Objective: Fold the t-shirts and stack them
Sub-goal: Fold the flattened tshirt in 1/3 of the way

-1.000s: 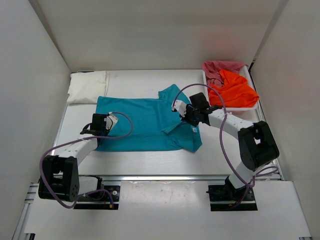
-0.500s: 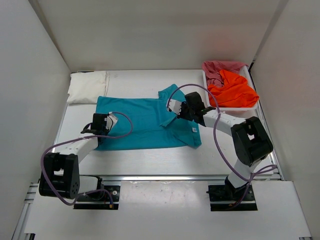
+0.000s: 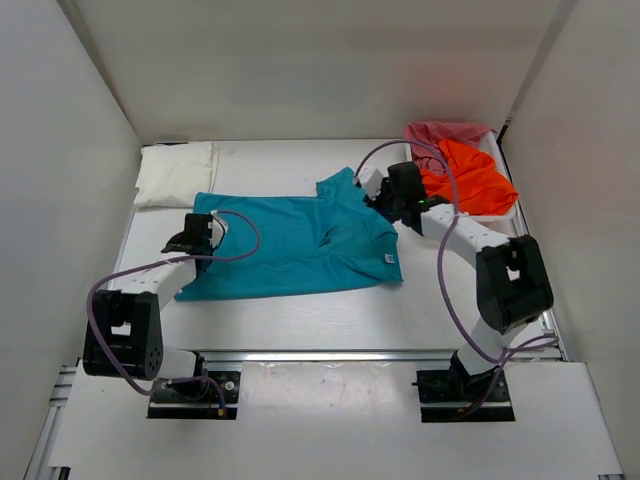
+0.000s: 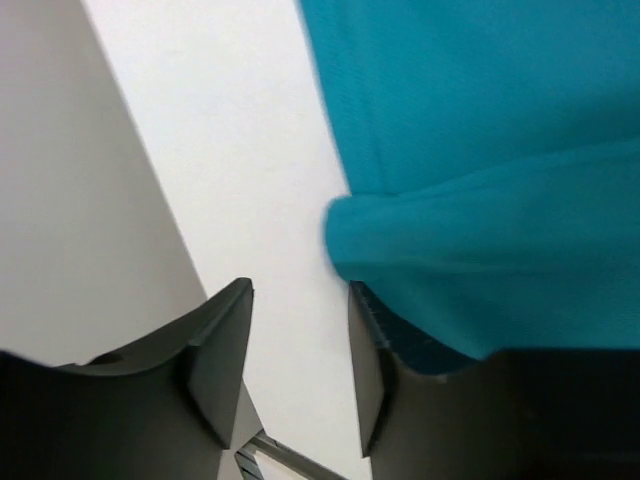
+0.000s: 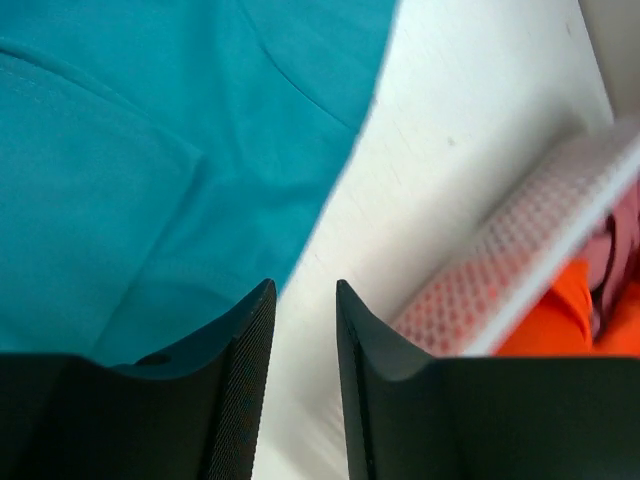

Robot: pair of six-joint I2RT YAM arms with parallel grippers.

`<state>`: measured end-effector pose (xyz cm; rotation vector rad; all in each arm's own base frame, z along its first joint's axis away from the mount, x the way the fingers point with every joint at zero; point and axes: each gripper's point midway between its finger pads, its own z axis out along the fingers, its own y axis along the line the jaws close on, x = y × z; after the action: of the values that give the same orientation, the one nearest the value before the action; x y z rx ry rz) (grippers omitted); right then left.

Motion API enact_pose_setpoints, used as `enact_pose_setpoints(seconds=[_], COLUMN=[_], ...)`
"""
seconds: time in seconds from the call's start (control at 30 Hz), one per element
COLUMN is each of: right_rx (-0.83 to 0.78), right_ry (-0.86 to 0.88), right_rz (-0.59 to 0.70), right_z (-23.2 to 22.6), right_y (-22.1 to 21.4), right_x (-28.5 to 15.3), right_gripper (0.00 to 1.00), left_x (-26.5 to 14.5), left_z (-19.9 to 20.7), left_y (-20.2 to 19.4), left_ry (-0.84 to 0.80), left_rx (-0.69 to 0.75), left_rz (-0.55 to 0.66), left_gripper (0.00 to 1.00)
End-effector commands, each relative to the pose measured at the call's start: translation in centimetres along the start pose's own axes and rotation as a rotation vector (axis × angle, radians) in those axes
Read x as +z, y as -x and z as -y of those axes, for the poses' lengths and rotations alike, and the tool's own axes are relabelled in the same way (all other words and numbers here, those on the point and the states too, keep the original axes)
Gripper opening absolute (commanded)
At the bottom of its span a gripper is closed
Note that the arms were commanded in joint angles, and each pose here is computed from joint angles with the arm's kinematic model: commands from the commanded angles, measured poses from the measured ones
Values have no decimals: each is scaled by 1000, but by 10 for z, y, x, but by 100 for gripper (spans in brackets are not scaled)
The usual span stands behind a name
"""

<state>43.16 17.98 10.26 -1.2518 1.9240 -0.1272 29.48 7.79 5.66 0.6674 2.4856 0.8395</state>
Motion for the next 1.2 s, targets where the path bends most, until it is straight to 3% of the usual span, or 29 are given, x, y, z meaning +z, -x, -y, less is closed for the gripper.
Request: enact_pose_setpoints(seconds=[0.0, 0.2, 0.4, 0.77, 0.97, 1.17], right_rx=[237, 302, 279, 319, 318, 318], right_ry=[66, 443, 551, 409, 330, 330], right_rz=[64, 108, -34, -167, -168, -142], right_z=[13, -90, -157, -156, -141, -139], right_y=[14, -13, -47, -99, -104, -98], right_x=[-57, -131, -135, -103, -90, -79], right_gripper=[36, 38, 42, 42, 40, 28], left_x=[-19, -39, -37, -15, -6, 0], left_z=[-32, -23, 21, 31, 23, 26], left_y=[19, 3, -47, -49, -55, -55], left_ry=[68, -62, -206, -213, -181, -181], left_rx=[-100, -149, -104, -149, -159, -143], left_rz=[37, 14, -122, -166, -199, -206], left_gripper=[55, 62, 63, 64, 63, 62])
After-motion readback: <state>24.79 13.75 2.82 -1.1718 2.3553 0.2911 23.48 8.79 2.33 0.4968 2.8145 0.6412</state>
